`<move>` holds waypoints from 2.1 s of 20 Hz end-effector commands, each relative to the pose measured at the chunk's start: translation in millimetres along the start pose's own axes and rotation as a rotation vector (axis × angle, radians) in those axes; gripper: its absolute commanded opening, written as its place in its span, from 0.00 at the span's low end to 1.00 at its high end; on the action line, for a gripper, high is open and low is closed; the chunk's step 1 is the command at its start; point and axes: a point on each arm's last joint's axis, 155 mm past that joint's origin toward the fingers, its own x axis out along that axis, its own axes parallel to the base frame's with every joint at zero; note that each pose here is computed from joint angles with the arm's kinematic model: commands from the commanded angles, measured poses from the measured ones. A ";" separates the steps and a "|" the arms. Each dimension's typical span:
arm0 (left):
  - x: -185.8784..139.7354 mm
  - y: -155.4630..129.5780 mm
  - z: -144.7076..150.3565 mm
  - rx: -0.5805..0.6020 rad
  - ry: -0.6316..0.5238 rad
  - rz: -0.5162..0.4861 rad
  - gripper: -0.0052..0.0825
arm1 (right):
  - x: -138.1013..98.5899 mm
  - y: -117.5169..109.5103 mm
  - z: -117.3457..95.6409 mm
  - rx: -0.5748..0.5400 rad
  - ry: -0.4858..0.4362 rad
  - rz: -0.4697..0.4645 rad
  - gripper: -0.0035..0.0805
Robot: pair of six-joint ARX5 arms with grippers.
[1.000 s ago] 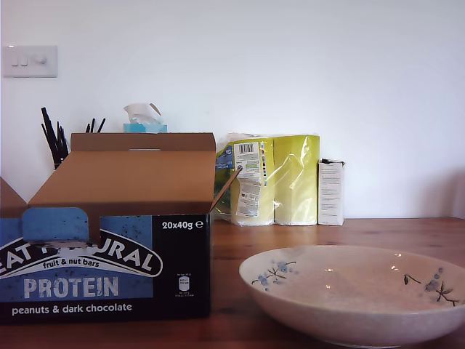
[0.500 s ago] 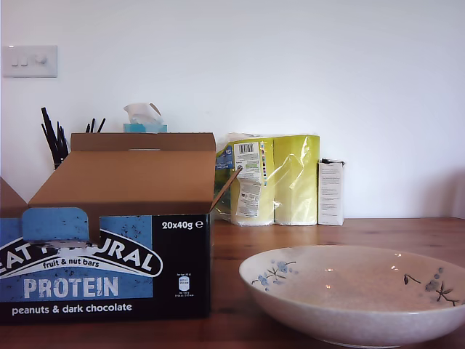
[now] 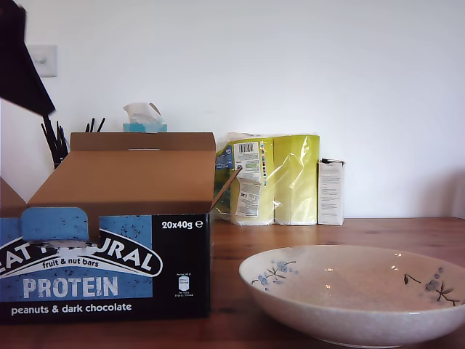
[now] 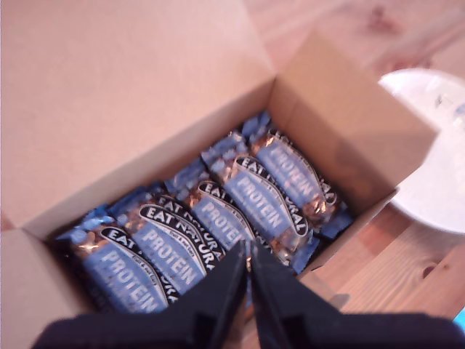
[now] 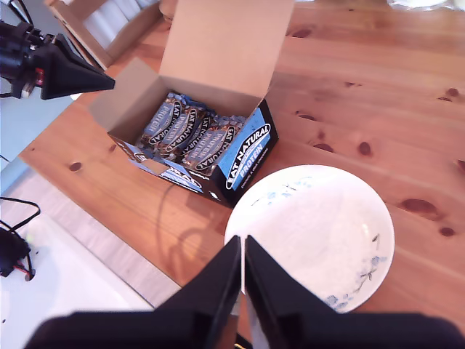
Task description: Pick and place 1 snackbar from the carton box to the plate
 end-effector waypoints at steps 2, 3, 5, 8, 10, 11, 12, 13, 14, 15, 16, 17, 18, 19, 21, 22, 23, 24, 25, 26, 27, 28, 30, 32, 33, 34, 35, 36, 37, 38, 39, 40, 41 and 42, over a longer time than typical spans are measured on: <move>11.6 -2.4 9.0 0.022 -0.007 -0.002 0.03 | 2.4 5.7 19.6 -0.033 -0.065 0.029 0.03; 16.3 -4.4 10.6 0.013 -0.006 -0.006 0.03 | 4.8 9.7 25.8 -0.032 -0.078 0.051 0.03; 24.7 -9.1 15.2 0.022 -0.012 -0.021 0.03 | 13.5 13.8 32.5 -0.074 -0.076 0.072 0.03; 36.3 -16.5 17.9 0.014 -0.009 -0.038 0.03 | 36.7 31.1 28.9 -0.127 -0.004 0.149 0.03; 43.1 -16.9 17.7 -0.010 0.000 -0.025 0.03 | 55.2 37.9 22.9 -0.167 0.052 0.142 0.03; 46.0 -17.2 16.8 -0.021 0.007 -0.019 0.03 | 62.2 42.9 20.9 -0.191 0.068 0.140 0.03; 49.3 -17.0 15.0 -0.044 0.017 -0.012 0.03 | 68.1 47.8 20.9 -0.192 0.074 0.133 0.03; 52.4 -16.1 12.6 -0.074 0.030 0.002 0.03 | 71.8 54.7 21.1 -0.196 0.074 0.139 0.03; 56.7 -13.7 9.8 -0.100 0.049 0.022 0.03 | 73.8 62.3 21.2 -0.206 0.071 0.152 0.03; 61.0 -12.2 7.4 -0.130 0.068 0.039 0.04 | 75.4 68.6 21.6 -0.223 0.067 0.164 0.03; 65.9 -11.8 7.0 -0.155 0.084 0.047 0.08 | 76.5 72.6 21.7 -0.232 0.065 0.171 0.03; 71.1 -13.1 8.0 -0.172 0.099 0.043 0.19 | 76.9 76.4 21.6 -0.239 0.063 0.182 0.03; 75.6 -14.6 7.9 -0.195 0.122 0.041 0.33 | 76.9 78.6 21.8 -0.244 0.061 0.188 0.03; 80.8 -15.9 7.5 -0.198 0.152 0.040 0.51 | 76.8 79.3 22.0 -0.245 0.060 0.191 0.03; 90.2 -15.1 8.0 -0.225 0.214 0.045 0.78 | 76.8 79.3 21.9 -0.246 0.060 0.191 0.03; 93.3 -12.9 8.1 -0.230 0.242 0.056 0.80 | 76.8 79.3 21.9 -0.246 0.060 0.191 0.03; 100.2 -9.5 8.9 -0.236 0.268 0.069 0.80 | 76.8 79.3 21.9 -0.246 0.060 0.191 0.03; 104.1 -6.1 10.6 -0.237 0.282 0.084 0.80 | 76.8 79.3 21.9 -0.246 0.060 0.191 0.03; 110.1 -3.9 13.2 -0.236 0.293 0.093 0.79 | 76.8 79.3 21.9 -0.246 0.060 0.191 0.03; 113.9 -2.0 15.3 -0.237 0.303 0.100 0.79 | 76.9 79.2 22.0 -0.246 0.060 0.190 0.03; 119.1 -2.3 15.9 -0.236 0.317 0.100 0.79 | 77.0 78.5 22.2 -0.246 0.059 0.186 0.03; 123.5 -2.4 15.8 -0.240 0.331 0.101 0.79 | 77.3 77.2 22.6 -0.246 0.058 0.178 0.03; 132.8 -1.3 12.1 -0.250 0.360 0.104 0.79 | 77.6 75.2 23.2 -0.247 0.056 0.167 0.03; 141.6 0.4 3.5 -0.254 0.391 0.106 0.79 | 77.6 75.2 23.2 -0.248 0.056 0.167 0.03; 144.7 0.6 -0.7 -0.257 0.405 0.105 0.79 | 77.7 75.0 23.2 -0.248 0.056 0.166 0.03; 147.9 -1.1 -4.1 -0.261 0.417 0.093 0.79 | 77.7 74.8 23.4 -0.248 0.055 0.165 0.03; 150.0 -3.2 -7.5 -0.266 0.431 0.081 0.79 | 77.7 74.7 23.3 -0.249 0.055 0.164 0.03; 152.0 -4.7 -11.2 -0.271 0.445 0.072 0.79 | 77.8 74.3 23.5 -0.249 0.055 0.162 0.03; 153.3 -6.8 -13.9 -0.270 0.455 0.067 0.79 | 77.8 74.1 23.5 -0.250 0.055 0.161 0.03; 154.5 -7.8 -16.9 -0.269 0.466 0.067 0.77 | 77.8 74.1 23.5 -0.250 0.055 0.161 0.03; 155.8 -8.7 -20.4 -0.268 0.479 0.068 0.75 | 77.8 74.1 23.5 -0.250 0.055 0.161 0.03; 156.8 -8.7 -24.9 -0.270 0.496 0.069 0.73 | 77.8 74.1 23.5 -0.250 0.055 0.161 0.03; 159.0 -8.8 -28.9 -0.271 0.510 0.070 0.72 | 77.8 74.2 23.5 -0.250 0.055 0.161 0.03; 161.1 -8.6 -32.1 -0.273 0.520 0.071 0.72 | 77.8 74.1 23.5 -0.250 0.055 0.161 0.03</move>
